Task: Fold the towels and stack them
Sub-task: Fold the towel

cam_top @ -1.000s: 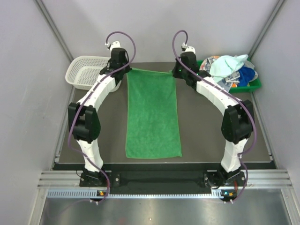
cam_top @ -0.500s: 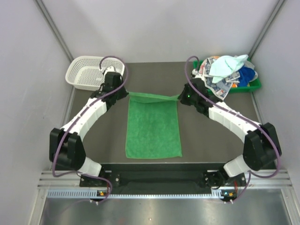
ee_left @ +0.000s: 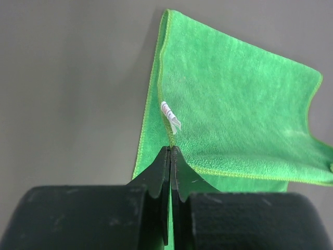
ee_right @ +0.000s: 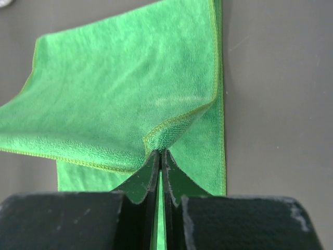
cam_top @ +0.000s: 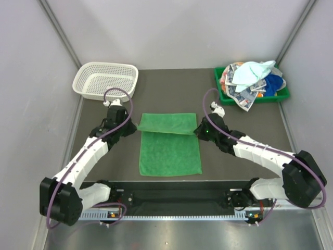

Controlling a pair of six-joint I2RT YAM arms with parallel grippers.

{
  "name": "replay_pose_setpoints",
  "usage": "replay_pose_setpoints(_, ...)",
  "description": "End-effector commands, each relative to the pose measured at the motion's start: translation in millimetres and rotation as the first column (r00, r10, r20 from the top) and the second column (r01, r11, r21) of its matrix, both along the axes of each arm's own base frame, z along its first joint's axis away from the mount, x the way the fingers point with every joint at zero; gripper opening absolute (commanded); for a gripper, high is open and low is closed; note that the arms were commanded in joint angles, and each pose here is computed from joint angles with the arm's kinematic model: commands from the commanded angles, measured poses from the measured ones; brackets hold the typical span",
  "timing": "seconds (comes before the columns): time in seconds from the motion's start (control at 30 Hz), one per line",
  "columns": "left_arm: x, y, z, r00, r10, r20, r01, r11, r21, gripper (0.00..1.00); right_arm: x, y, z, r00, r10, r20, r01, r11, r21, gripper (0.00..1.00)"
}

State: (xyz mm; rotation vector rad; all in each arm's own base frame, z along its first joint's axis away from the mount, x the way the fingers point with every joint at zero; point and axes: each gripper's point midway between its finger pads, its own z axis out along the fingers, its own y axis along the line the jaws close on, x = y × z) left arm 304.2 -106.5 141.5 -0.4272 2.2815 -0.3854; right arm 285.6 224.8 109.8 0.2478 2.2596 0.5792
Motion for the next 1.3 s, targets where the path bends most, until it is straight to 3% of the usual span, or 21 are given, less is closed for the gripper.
replay_pose_setpoints(0.0, -4, -2, 9, 1.0, -0.011, 0.02, 0.011, 1.0, -0.027, 0.0, 12, 2, 22, 0.995, -0.061, 0.082, 0.058, 0.998, 0.039, 0.0)
replay_pose_setpoints(0.53, -7, -6, 78, 0.993, -0.07, 0.098, 0.073, 0.997, -0.03, 0.0, 4, -7, 73, 0.986, -0.075, 0.152, 0.065, 0.995, 0.071, 0.0)
replay_pose_setpoints(0.87, -29, -15, 58, 0.991, -0.133, 0.029, 0.135, 0.988, -0.075, 0.0, -21, -7, 50, 0.993, -0.05, 0.107, 0.041, 0.995, 0.087, 0.0)
replay_pose_setpoints(1.27, -72, -16, -23, 0.97, -0.141, -0.196, 0.117, 0.985, -0.128, 0.0, -43, -1, 1, 1.0, -0.021, 0.015, 0.02, 0.996, 0.083, 0.0)
